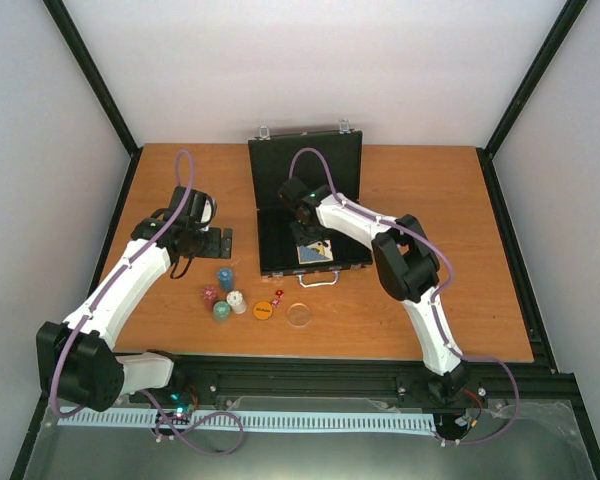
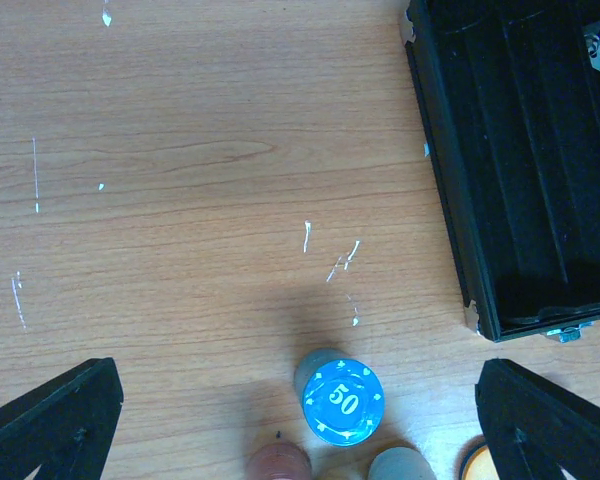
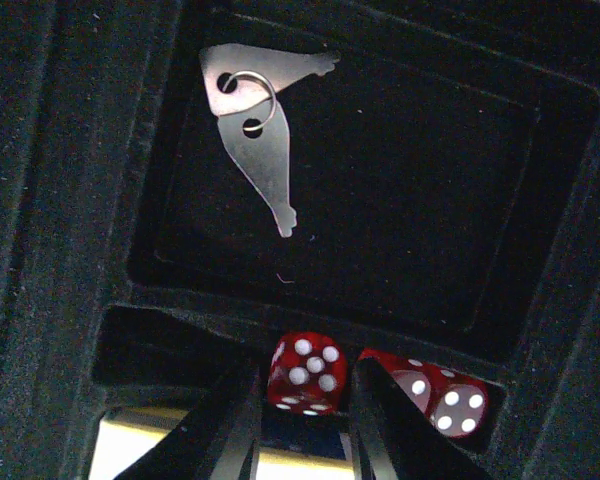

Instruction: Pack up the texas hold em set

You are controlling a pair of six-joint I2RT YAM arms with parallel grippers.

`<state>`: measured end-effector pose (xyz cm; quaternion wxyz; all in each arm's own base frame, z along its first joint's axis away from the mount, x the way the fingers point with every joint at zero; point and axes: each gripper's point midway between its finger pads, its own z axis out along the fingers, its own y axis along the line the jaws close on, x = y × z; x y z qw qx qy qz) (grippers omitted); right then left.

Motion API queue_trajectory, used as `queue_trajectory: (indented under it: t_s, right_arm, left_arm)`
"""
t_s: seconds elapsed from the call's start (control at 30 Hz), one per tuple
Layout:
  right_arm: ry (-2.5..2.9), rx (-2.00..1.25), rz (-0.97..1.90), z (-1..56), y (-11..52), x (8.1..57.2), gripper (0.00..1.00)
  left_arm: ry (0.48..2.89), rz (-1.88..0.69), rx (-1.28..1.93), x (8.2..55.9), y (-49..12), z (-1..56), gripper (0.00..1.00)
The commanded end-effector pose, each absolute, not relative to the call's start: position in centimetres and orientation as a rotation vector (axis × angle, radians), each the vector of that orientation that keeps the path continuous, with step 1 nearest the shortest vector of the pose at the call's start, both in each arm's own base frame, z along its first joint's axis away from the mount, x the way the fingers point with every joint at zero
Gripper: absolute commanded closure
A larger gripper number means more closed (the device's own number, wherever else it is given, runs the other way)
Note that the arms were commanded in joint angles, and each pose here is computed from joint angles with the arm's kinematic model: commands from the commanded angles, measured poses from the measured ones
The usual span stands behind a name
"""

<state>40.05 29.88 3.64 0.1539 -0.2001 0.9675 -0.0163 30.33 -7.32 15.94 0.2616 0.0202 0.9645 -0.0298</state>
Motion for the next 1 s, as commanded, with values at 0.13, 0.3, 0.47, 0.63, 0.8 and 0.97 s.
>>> queue_trajectory:
  t_s: [0.13,0.3,0.47,0.63,0.8,0.97]
  right_arm:
    - [2.743,-0.587,-0.009,6.8,29.4,39.4,0.70]
    - [2.700,-0.589,0.040,9.2,29.7,39.5,0.70]
    - [2.687,-0.603,0.116,10.9,30.4,39.1,0.70]
    - [2.700,-0.659,0.177,11.9,31.8,36.2,0.61]
    - [2.713,-0.770,0.239,12.5,34.6,30.3,0.35]
    - [2.736,-0.872,0.275,11.5,36.8,25.0,0.00]
  left_arm:
    - [2.588,-0.097,0.025,31.1,-7.6,16.7,0.00]
    - [2.585,-0.105,0.022,31.2,-7.7,16.8,0.00]
    - [2.584,-0.106,0.025,31.1,-7.7,16.9,0.00]
    - [2.578,-0.107,0.026,31.0,-7.7,17.3,0.00]
    - [2.575,-0.113,0.027,30.8,-7.7,17.4,0.00]
    - [2.569,-0.123,0.029,30.4,-7.7,17.6,0.00]
